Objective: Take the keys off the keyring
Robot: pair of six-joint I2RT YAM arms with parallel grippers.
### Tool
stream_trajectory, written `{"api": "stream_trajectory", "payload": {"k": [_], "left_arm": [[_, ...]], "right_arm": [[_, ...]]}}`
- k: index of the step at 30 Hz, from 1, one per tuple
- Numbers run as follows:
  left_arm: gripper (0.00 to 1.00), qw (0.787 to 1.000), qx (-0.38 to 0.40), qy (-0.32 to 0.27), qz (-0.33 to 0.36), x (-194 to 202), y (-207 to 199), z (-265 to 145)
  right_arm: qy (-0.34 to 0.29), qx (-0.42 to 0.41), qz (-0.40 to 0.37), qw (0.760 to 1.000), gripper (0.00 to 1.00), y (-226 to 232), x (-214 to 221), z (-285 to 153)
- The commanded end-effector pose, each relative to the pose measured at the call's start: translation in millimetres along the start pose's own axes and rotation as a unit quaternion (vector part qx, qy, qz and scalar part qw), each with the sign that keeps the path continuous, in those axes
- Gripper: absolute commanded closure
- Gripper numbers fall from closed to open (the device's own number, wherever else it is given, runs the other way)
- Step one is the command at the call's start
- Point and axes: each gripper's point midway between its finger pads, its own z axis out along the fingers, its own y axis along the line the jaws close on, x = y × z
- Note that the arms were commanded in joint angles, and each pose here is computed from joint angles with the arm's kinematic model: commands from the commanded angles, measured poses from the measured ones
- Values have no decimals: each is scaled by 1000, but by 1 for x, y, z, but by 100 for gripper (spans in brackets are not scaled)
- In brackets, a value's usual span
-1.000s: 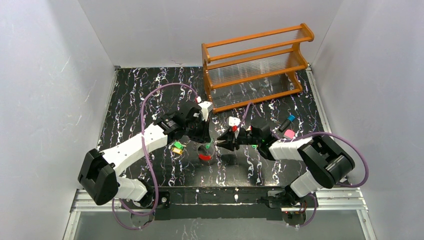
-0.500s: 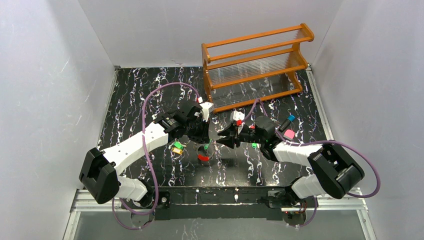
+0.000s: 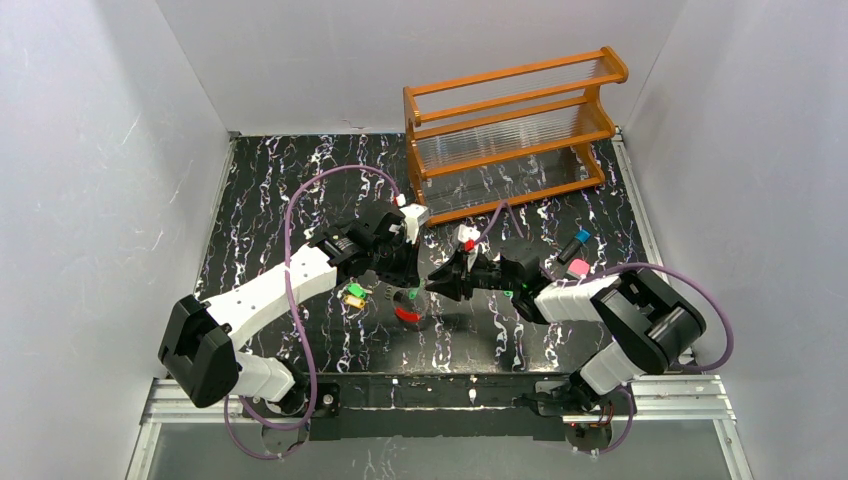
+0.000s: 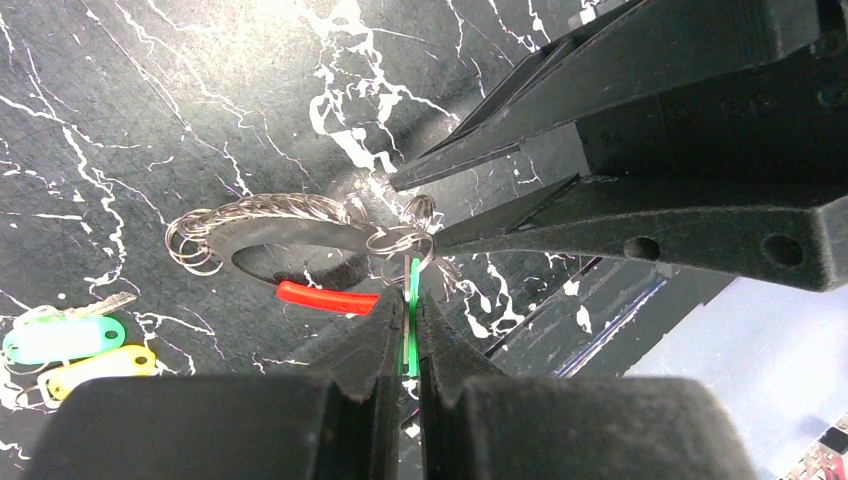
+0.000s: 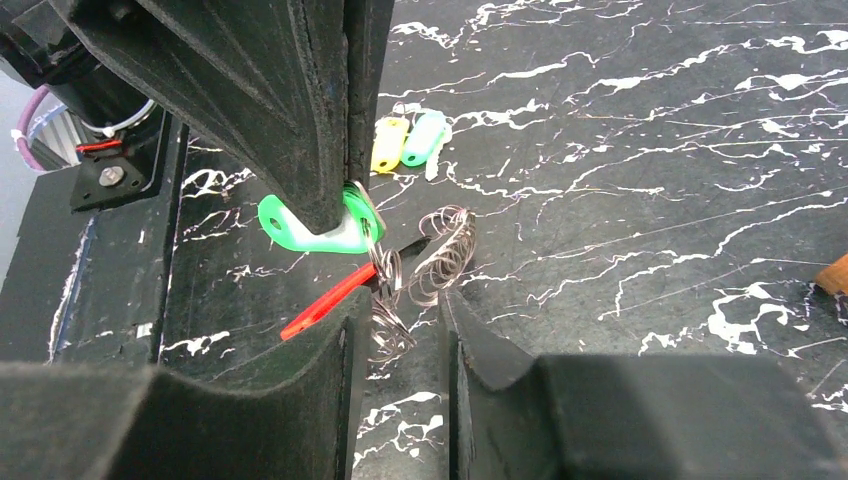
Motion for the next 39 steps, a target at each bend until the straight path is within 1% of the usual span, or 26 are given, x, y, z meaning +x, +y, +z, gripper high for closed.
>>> {"api": "stream_trajectory", "payload": {"k": [1, 15, 18, 20, 21, 29, 34, 39], "left_arm": [[100, 1000, 18, -20, 1, -15, -9, -6], [100, 1000, 8, -21, -4, -12, -5, -4], [100, 1000, 7, -25, -7, -14, -5, -4], [100, 1000, 6, -26, -9, -15, -4, -4], [100, 1000, 7, -27, -8, -15, -5, -5], [100, 999, 2, -35, -9, -17, -4, -11], [100, 998, -29, -47, -21, -17, 7, -19], [100, 995, -66, -54, -60, -14, 29, -24]], "right_arm": [[-28, -11, -21, 999, 62, 1, -17, 8], [-42, -29, -17, 999, 61, 9, -25, 10], [-42, -28, -14, 999, 62, 8, -24, 11], [-41, -30, -14, 999, 65, 8, -23, 11], [-40, -27, -12, 999, 68, 8, -21, 11], [-34, -12, -17, 999, 99, 2, -13, 11], [-33, -7, -21, 999, 99, 0, -10, 7], [-35, -2, -24, 999, 99, 0, -11, 1]]}}
